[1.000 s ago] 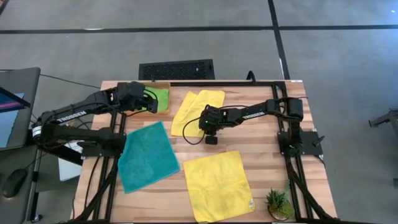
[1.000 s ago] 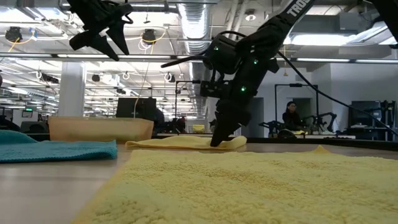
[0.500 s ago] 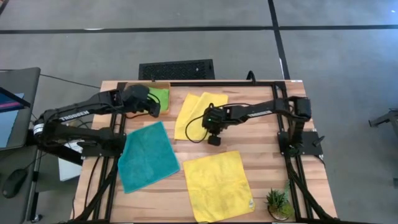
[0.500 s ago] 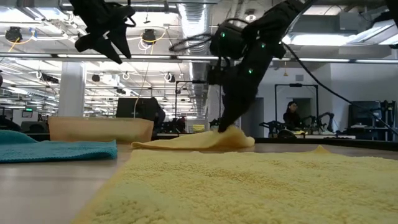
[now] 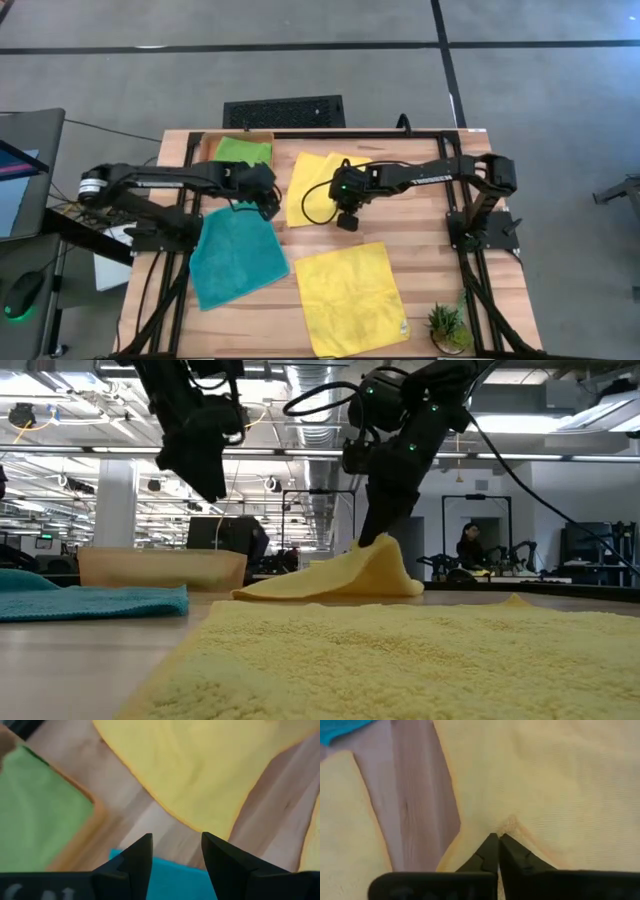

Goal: Fold microfiber towels
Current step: Fold the top yellow microfiber towel

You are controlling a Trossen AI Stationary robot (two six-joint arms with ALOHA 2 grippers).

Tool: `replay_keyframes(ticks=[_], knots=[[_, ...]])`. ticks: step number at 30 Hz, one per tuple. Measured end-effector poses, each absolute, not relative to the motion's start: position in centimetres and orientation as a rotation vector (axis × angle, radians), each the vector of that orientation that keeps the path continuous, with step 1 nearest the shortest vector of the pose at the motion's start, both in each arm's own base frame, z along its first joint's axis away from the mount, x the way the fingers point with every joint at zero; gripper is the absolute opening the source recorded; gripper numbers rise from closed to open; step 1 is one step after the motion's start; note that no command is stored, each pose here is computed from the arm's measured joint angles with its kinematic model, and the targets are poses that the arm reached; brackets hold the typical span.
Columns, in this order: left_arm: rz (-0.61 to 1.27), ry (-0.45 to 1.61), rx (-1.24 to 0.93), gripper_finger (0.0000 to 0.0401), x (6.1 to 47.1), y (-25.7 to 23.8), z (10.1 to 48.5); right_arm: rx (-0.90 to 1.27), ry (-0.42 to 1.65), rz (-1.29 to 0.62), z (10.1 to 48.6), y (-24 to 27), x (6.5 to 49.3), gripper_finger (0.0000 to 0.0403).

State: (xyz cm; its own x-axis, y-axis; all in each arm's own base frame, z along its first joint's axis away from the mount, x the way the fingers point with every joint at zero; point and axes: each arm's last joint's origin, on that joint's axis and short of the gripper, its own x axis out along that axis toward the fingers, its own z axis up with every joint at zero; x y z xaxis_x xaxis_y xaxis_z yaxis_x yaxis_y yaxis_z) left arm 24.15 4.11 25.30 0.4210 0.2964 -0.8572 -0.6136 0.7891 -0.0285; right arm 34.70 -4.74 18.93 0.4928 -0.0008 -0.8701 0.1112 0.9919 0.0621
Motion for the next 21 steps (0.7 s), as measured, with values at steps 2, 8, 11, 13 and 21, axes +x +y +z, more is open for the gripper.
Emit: replay_keyframes(ticks=[2,8,11,13,21], knots=[[0.571,0.986,-0.367,0.0162,24.8,3.9,24.8,0.137,1.074,-0.074,18.7,-4.7,34.6,0.0035],[0.545,0.973,-0.371,0.0162,25.5,3.6,24.4,0.15,1.121,-0.069,18.1,-4.7,34.4,0.0055],[0.544,0.969,-0.372,0.0162,25.5,3.6,24.5,0.148,1.116,-0.069,18.1,-4.7,34.5,0.0071],[0.544,0.963,-0.373,0.0162,25.5,3.6,24.6,0.142,1.109,-0.066,18.1,-4.7,34.5,0.0084],[0.551,0.958,-0.392,0.0162,25.5,3.6,24.6,0.173,1.11,-0.088,18.1,-4.9,34.5,0.0061]])
